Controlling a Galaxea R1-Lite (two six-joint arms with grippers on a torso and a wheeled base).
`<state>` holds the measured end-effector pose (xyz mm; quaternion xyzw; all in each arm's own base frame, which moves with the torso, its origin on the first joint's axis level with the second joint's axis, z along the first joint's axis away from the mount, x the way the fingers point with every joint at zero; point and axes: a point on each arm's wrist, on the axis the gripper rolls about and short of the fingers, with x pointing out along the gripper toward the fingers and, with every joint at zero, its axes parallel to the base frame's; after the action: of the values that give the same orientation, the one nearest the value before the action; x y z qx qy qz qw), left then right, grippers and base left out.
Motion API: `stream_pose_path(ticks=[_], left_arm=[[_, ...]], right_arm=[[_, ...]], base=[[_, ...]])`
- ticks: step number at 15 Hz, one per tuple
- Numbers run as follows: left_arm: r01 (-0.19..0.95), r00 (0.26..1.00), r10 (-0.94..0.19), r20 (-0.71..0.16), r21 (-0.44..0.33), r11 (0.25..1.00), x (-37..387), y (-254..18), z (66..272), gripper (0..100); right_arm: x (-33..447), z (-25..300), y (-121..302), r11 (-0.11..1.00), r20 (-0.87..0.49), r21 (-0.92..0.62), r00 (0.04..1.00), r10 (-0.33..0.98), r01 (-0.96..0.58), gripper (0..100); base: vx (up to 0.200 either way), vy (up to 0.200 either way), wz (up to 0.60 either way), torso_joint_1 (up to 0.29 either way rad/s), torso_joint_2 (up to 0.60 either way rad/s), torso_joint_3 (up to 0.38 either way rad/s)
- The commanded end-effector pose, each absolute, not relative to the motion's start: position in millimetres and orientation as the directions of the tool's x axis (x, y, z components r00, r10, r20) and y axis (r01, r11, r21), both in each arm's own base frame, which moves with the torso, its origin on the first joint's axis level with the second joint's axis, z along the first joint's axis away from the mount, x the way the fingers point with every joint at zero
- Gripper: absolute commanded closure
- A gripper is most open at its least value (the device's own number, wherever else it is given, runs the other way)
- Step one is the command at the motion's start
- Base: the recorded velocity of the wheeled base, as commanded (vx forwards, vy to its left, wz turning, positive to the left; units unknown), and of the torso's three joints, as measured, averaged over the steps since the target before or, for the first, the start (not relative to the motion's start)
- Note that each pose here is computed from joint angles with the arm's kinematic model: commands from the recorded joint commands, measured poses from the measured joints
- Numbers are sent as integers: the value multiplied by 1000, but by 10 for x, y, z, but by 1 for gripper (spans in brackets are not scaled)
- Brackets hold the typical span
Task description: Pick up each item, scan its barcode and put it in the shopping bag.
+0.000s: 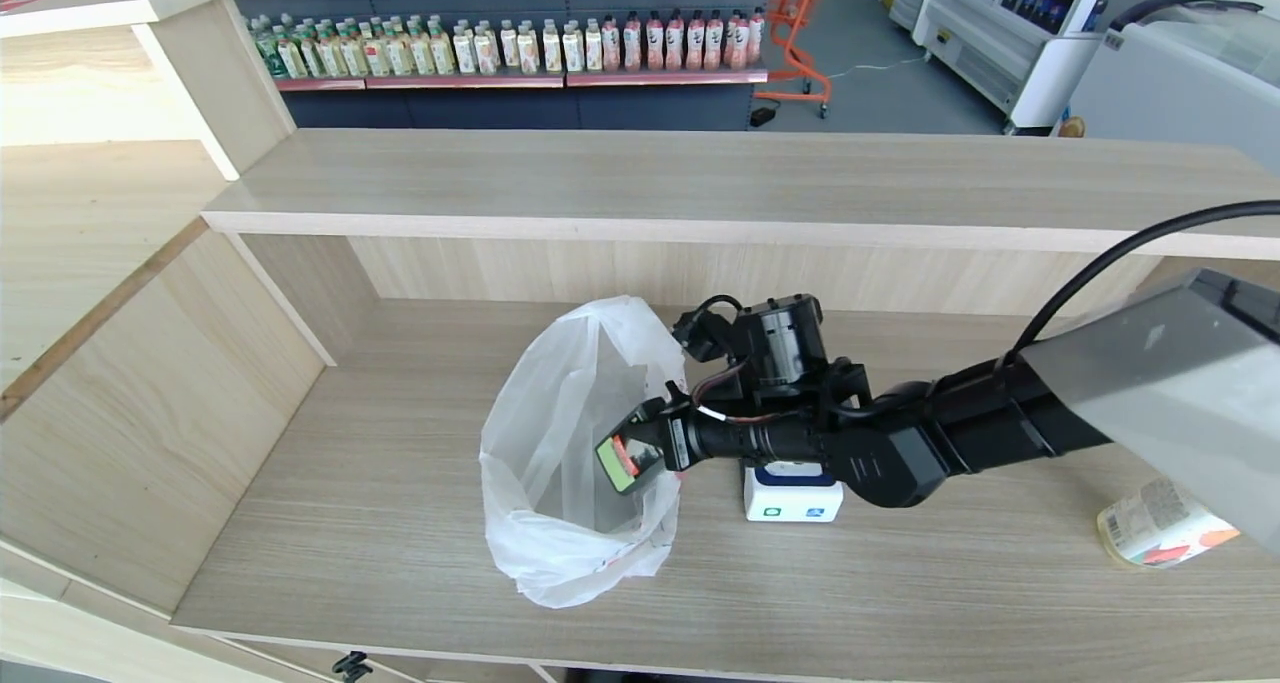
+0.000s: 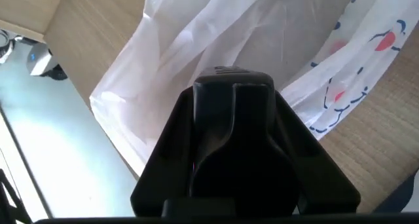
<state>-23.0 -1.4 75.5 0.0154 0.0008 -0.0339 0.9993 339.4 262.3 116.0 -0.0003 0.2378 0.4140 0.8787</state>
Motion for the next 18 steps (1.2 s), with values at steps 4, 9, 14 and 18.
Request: stream_pose_path(ticks=[4,9,14,18], left_arm=[[68,998,-67,-5,30,997,-229,-14,755,0],[68,998,-67,-5,30,997,-229,-14,755,0],[68,998,-67,-5,30,997,-229,-14,755,0],[68,998,-67,-5,30,997,-229,-14,755,0]], right_arm=[[3439,1011,2681,623,-434,93,532,727,-776,100],[3451,1136,2718,592,-352,114,525,775,-798,0],[3282,1552,2378,602,-307,276,524,794,-750,0],[2886,1844,1758,656,-297,309,585,755,-689,0]], base=[[0,0,0,0,0,0],[0,0,0,0,0,0],[0,0,0,0,0,0],[0,0,0,0,0,0]])
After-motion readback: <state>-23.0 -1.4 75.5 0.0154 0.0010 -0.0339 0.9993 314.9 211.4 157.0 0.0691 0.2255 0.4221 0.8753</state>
